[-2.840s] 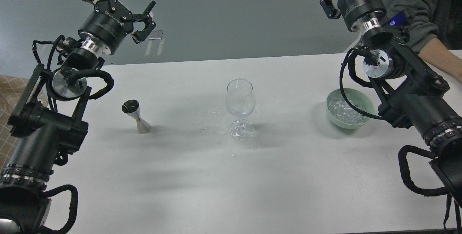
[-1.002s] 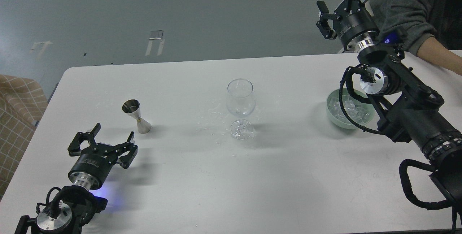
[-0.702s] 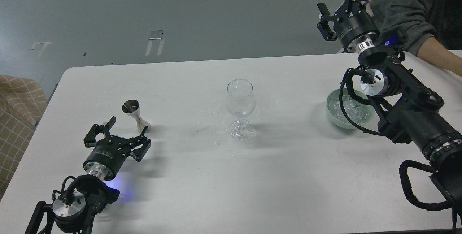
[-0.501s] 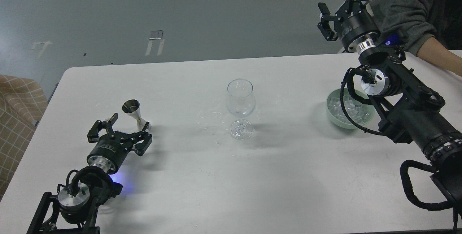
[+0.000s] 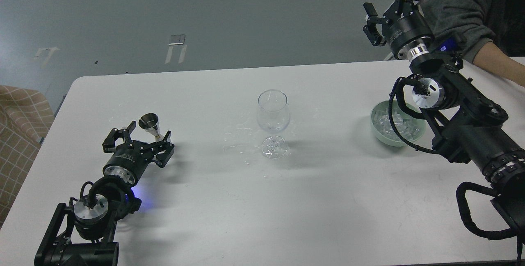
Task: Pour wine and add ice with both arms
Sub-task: 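Close the left gripper around the silver jigger, then lift the jigger with the left gripper and carry it beside the wine glass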
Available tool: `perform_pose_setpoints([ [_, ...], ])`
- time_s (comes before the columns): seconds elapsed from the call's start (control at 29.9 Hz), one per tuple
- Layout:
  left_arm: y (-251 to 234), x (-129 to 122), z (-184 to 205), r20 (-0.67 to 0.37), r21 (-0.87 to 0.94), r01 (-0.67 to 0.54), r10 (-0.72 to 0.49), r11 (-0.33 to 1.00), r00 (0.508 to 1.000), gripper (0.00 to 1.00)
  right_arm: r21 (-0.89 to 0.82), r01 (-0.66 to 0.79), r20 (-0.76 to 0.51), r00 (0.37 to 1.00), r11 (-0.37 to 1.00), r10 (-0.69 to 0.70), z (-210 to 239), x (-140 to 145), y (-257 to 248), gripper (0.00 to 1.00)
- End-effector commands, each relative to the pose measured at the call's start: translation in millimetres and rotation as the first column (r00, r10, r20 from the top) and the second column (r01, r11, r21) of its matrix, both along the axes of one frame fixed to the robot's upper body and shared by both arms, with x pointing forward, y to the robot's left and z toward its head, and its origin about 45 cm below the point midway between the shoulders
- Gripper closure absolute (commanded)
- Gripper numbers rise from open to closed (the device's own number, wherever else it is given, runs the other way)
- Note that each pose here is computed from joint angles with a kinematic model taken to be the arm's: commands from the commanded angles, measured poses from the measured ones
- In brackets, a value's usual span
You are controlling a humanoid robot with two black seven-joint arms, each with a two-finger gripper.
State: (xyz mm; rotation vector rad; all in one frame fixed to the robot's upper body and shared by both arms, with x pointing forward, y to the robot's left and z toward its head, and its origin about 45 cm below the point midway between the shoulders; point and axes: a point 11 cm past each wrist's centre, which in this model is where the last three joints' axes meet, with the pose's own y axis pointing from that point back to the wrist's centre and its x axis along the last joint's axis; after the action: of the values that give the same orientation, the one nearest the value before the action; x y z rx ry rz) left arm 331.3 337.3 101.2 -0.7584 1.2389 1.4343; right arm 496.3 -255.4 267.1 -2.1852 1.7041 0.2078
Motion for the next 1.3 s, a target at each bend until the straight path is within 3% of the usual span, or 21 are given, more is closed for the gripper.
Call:
perform_pose_setpoints([
  [0.0,-3.4,4.3,-2.2,-0.005,-0.007,-0.001,0.001,1.000,1.000,0.04,0.000,0.001,-0.001,1.000,1.000,-0.001,-0.3,0.0,-0.2,0.00],
  [0.27,-1.3,7.7,-4.9,-0.011,0.013,-0.021,0.021,1.000,1.000,0.09,-0.003,0.002,0.002,1.000,1.000,-0.002,0.6,0.0,-2.0,0.00],
  [0.4,-0.8,6.9,-5.9,-0.014,0.018,-0.023,0.023,1.000,1.000,0.35,-0.004,0.004,0.001,1.000,1.000,-0.004,0.0,-0.3,-2.9,0.00],
  [0.53,-2.4,6.1,-8.9,-0.023,0.020,-0.018,0.019,1.000,1.000,0.45,-0.003,0.006,-0.005,1.000,1.000,-0.006,-2.9,-1.4,-4.0,0.00],
  [0.77,-5.8,5.6,-10.0,-0.019,0.033,0.002,-0.002,0.999,1.000,0.72,-0.004,0.005,-0.005,1.000,1.000,-0.005,-3.1,-1.4,-3.8,0.00],
  [1.0,-6.2,6.2,-9.4,-0.016,0.037,0.007,-0.006,0.999,1.000,0.77,-0.005,0.005,-0.008,1.000,1.000,-0.005,-4.0,-1.7,-3.9,0.00],
  [1.17,-6.1,6.4,-7.4,-0.003,0.033,0.004,-0.004,0.999,1.000,0.95,-0.003,0.004,-0.012,1.000,1.000,-0.004,-6.1,-2.6,-3.4,0.00],
  [1.27,-5.1,7.2,-5.8,0.004,0.028,-0.003,0.003,1.000,1.000,1.00,-0.004,0.004,-0.011,1.000,1.000,-0.004,-6.2,-2.7,-3.2,0.00],
])
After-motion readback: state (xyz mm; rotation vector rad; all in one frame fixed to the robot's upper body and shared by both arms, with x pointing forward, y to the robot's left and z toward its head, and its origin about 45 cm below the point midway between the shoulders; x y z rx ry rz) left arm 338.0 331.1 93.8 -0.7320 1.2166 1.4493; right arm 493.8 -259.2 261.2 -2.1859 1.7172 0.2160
